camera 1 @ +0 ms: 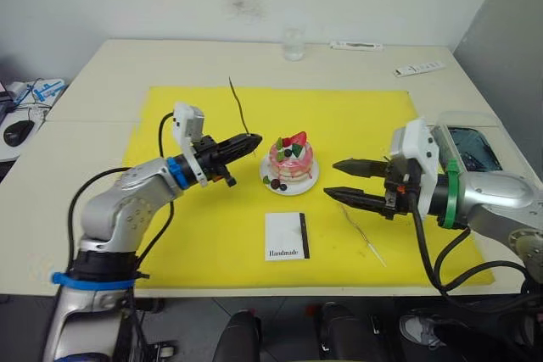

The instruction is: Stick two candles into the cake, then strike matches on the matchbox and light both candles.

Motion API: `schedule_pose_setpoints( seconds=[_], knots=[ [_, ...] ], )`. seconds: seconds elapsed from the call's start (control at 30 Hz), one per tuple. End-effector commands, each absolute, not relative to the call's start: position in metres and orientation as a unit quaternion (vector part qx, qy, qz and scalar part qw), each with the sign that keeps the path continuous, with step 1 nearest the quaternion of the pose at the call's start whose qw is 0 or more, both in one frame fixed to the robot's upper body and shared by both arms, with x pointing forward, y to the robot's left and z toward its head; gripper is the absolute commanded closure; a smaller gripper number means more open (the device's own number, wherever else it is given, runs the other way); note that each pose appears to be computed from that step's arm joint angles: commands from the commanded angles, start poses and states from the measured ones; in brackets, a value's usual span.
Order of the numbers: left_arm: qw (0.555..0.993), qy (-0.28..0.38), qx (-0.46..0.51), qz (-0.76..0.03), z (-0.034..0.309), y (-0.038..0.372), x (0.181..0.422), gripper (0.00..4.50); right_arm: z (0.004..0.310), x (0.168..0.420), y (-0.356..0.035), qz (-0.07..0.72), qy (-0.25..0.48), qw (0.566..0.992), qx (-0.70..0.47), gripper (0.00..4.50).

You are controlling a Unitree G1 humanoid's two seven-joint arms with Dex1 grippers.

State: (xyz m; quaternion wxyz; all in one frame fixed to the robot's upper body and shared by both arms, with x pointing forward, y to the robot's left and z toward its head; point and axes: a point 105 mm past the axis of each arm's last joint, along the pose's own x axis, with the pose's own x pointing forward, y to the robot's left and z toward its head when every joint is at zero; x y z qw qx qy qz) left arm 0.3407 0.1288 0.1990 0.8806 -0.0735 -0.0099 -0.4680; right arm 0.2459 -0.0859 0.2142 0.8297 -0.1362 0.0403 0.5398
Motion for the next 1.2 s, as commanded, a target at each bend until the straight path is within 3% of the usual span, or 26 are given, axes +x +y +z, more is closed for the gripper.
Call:
schedule_pose_setpoints(
  seconds=[0.03, 0.63, 1.2],
  knots=[
    [0.878, -0.039, -0.050, -0.474, 0.211, 0.128, 0.346, 4.50, 0.222, 0.239, -0.079, 0.547, 0.011, 0.824, -0.150, 2.12],
    [0.880, -0.057, -0.040, -0.470, 0.198, 0.111, 0.362, 4.50, 0.218, 0.246, -0.074, 0.511, -0.009, 0.846, -0.152, 2.12],
    [0.877, -0.049, -0.033, -0.477, 0.185, 0.106, 0.360, 4.50, 0.222, 0.247, -0.075, 0.506, -0.009, 0.849, -0.150, 2.12]
  ],
)
